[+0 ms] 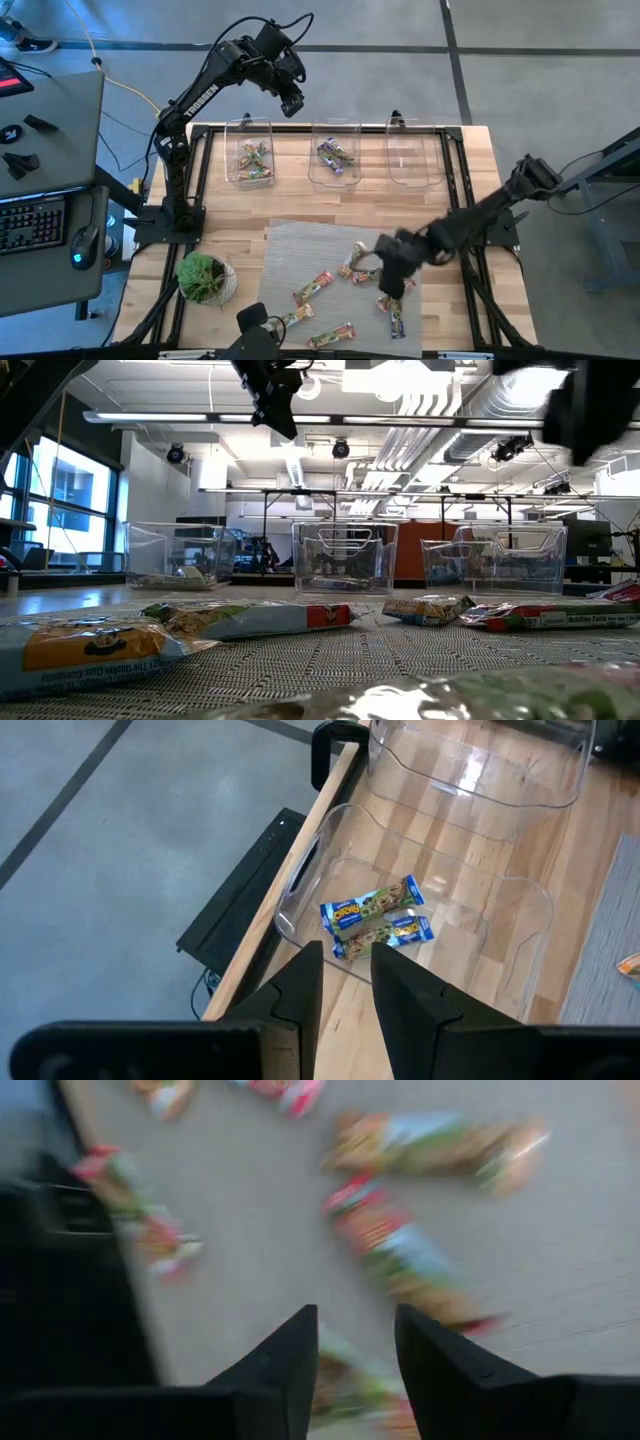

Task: Pick and place Granola Bars by type
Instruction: Put the blue granola bar into the middle transparent bin

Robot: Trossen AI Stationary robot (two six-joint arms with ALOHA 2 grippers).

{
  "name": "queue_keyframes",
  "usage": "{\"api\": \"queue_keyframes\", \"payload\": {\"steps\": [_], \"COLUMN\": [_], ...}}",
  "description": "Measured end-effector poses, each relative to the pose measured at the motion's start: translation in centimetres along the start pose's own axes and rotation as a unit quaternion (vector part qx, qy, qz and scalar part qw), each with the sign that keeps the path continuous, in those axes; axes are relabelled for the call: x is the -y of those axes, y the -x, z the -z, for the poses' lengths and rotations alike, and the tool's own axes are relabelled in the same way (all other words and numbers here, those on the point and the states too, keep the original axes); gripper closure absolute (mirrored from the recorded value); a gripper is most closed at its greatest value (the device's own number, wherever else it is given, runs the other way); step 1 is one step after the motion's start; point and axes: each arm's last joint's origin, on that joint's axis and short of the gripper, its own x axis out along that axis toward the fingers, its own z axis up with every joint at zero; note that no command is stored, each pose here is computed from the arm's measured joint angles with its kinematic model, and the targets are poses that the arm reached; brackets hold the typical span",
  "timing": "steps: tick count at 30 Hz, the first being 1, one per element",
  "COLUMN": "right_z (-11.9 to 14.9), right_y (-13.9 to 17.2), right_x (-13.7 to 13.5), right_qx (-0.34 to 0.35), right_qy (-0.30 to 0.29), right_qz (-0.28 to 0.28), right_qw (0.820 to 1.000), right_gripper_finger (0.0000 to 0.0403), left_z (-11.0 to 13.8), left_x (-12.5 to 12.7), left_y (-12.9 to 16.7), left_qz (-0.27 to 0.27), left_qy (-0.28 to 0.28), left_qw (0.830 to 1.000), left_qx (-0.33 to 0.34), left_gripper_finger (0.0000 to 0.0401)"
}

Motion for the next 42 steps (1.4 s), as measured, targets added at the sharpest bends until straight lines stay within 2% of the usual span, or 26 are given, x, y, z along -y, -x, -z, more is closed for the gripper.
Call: {"api": "queue_keyframes", "payload": {"steps": [3, 6, 8, 11, 15, 25, 33, 38, 42], "right_z": [2.4, 4.6, 5.8, 7.3, 8.6, 9.8, 9.7, 10.1, 10.1], "right_y": [-2.0, -3.4, -4.1, -4.7, -5.0, -5.1, -5.3, -6.7, -7.7], "right_x": [-0.7, -1.0, -0.8, -0.2, 0.3, 1.4, 1.5, 1.1, 0.7], "right_qx": [-0.007, 0.002, 0.011, -0.011, -0.057, -0.069, -0.052, -0.068, -0.052], "right_qy": [-0.070, -0.143, -0.202, -0.241, -0.242, -0.248, -0.245, -0.243, -0.235], "right_qz": [-0.074, -0.134, -0.156, -0.157, -0.123, -0.052, -0.047, -0.048, -0.063], "right_qw": [0.995, 0.981, 0.967, 0.958, 0.961, 0.965, 0.967, 0.967, 0.969], "right_gripper_finger": [0.0281, 0.0281, 0.0281, 0.0281, 0.0281, 0.0281, 0.0281, 0.0281, 0.0281], "left_z": [0.0, 0.0, 0.0, 0.0, 0.0, 0.0, 0.0, 0.0, 0.0], "left_x": [0.0, 0.0, 0.0, 0.0, 0.0, 0.0, 0.0, 0.0, 0.0], "left_y": [0.0, 0.0, 0.0, 0.0, 0.0, 0.0, 0.0, 0.0, 0.0], "left_qz": [0.000, 0.000, 0.000, 0.000, 0.000, 0.000, 0.000, 0.000, 0.000], "left_qy": [0.000, 0.001, 0.001, 0.001, 0.002, 0.010, 0.010, 0.010, 0.011], "left_qw": [1.000, 1.000, 1.000, 1.000, 1.000, 1.000, 1.000, 1.000, 1.000], "left_qx": [0.000, 0.001, 0.001, 0.001, 0.001, 0.001, 0.001, 0.001, 0.001], "left_gripper_finger": [0.0318, 0.0318, 0.0318, 0.0318, 0.0318, 0.0318, 0.0318, 0.0318, 0.0318]}}
